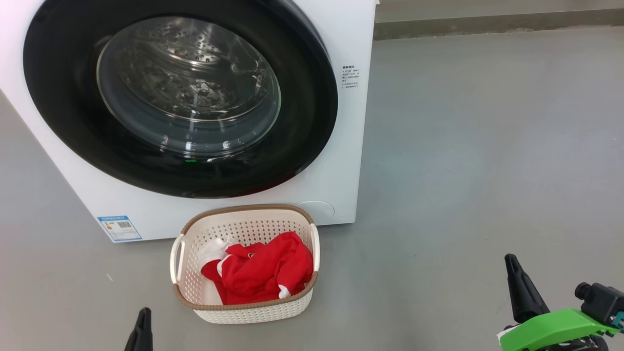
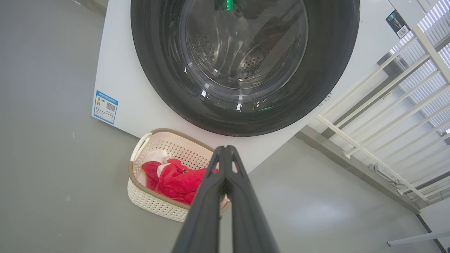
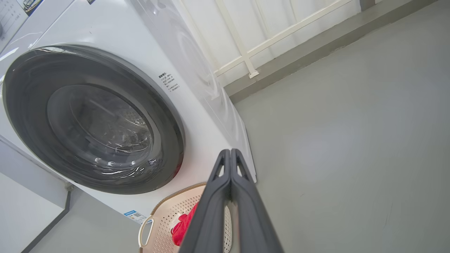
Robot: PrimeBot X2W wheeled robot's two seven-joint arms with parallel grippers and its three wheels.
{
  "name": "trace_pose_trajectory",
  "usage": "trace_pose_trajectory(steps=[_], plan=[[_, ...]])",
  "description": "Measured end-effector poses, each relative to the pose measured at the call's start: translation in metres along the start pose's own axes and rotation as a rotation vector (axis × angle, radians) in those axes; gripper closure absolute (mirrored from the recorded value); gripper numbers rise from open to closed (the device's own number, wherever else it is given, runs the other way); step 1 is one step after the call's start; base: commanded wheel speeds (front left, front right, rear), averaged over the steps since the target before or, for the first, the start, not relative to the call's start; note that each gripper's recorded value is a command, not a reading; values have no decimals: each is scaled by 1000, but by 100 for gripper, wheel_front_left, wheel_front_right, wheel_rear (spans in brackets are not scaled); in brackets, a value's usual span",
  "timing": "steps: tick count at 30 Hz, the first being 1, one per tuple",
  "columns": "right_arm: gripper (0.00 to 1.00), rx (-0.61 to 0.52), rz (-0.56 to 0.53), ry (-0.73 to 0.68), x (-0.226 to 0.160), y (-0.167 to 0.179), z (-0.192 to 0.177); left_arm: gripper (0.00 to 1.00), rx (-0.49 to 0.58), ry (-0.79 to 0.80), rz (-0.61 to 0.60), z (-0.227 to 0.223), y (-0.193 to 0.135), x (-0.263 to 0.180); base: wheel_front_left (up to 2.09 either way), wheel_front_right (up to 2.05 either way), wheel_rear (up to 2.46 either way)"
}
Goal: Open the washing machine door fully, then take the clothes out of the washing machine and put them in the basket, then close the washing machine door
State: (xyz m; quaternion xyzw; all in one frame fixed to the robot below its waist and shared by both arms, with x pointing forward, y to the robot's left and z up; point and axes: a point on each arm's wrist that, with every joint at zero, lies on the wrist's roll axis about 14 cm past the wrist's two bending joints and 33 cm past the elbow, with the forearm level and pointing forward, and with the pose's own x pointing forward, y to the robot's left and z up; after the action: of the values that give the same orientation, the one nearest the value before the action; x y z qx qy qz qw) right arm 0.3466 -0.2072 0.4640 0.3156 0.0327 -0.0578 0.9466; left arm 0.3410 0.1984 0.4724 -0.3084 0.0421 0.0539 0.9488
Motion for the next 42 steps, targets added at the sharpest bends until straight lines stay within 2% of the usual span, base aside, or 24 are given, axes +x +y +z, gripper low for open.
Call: trace_pose_trajectory(steps=[42], plan=[[100, 494, -9, 25, 15, 4, 5, 100, -494, 60, -16, -3, -6, 18, 0, 0, 0]])
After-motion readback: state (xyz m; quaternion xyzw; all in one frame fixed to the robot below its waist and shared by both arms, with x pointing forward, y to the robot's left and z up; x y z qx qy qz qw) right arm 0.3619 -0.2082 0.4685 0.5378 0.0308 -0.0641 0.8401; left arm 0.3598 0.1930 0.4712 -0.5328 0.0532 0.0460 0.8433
